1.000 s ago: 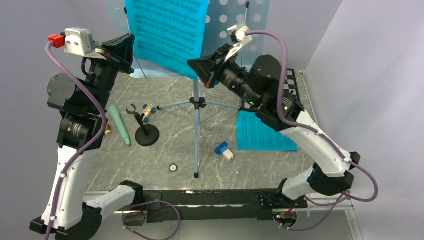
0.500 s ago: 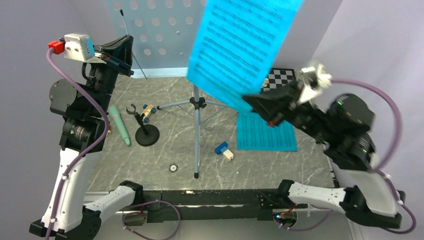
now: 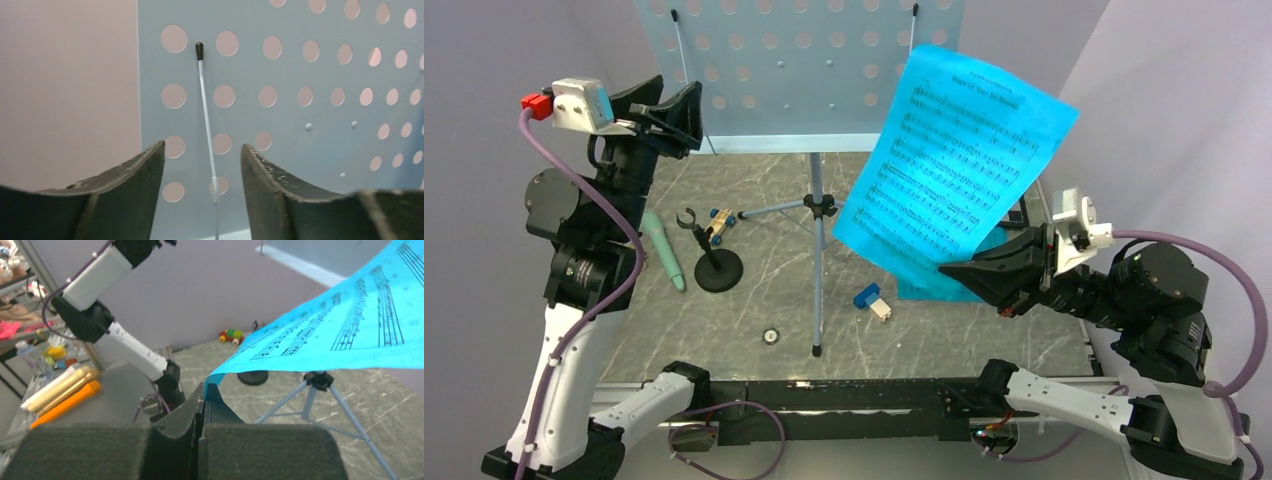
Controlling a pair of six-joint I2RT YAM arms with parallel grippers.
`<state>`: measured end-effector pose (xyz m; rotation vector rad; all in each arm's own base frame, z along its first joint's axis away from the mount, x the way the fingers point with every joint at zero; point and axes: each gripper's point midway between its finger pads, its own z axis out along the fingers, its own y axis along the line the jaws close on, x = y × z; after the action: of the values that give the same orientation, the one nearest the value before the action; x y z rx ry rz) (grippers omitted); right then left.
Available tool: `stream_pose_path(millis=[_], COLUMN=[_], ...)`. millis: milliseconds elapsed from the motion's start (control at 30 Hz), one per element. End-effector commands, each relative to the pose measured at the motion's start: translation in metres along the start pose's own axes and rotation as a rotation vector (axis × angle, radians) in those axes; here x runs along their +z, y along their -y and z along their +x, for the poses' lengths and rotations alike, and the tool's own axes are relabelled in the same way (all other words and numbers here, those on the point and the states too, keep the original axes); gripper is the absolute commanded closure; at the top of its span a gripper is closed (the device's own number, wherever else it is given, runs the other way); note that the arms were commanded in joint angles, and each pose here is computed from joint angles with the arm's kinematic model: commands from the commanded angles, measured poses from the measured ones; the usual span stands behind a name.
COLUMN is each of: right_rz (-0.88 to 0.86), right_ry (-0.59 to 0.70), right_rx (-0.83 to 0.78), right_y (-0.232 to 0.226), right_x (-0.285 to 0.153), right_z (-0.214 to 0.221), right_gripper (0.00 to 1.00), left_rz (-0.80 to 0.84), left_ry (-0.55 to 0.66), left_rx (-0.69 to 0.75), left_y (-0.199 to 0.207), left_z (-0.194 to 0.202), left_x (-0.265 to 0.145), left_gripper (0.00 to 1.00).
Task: Pack up the instrument practice props
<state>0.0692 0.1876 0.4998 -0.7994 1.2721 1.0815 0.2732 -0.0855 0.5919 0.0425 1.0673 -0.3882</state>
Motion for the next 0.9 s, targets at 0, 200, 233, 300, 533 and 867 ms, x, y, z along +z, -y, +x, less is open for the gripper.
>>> stream_pose_path(millis=[0,200,233,300,533,867], right_rz=[-0.104,-0.154,-0.134,-0.083,0.154,0.895], right_ry=[-0.078,-0.245,-0.264,-0.295,-0.346,-0.312], right_rx=[0.004,0.107,0.123,0.149,0.272,0.271], right_y=[-0.019,-0.026,-0.023,-0.013,0.026,0.136], right_x=[-0.015,-0.023,-0.024,-0.026,-0.024,-0.053], right_z=[0.025,0.094,0.107,0.132,0.199,0.195], right_gripper=[1.0,1.0,1.0,1.0,1.0,1.0], left_rz=[-0.002,-0.006,-0.005,-0.005,-0.023,-0.003], left_ry=[0.074,0.119,0.12,0.125,0.042,-0.015], left_rx=[-0.006,-0.06,-0.073,-0.096,-0.16,-0.219], left_y=[0.001,0.0,0.0,-0.001,-0.006,-0.001], left_z=[-0.028,-0.038,-0.037,-0.034,0.002,0.019], left_x=[-0.017,-0.062,-0.069,-0.084,-0.124,-0.141], left_gripper=[0.36,0.3,0.3,0.3,0.29,0.28])
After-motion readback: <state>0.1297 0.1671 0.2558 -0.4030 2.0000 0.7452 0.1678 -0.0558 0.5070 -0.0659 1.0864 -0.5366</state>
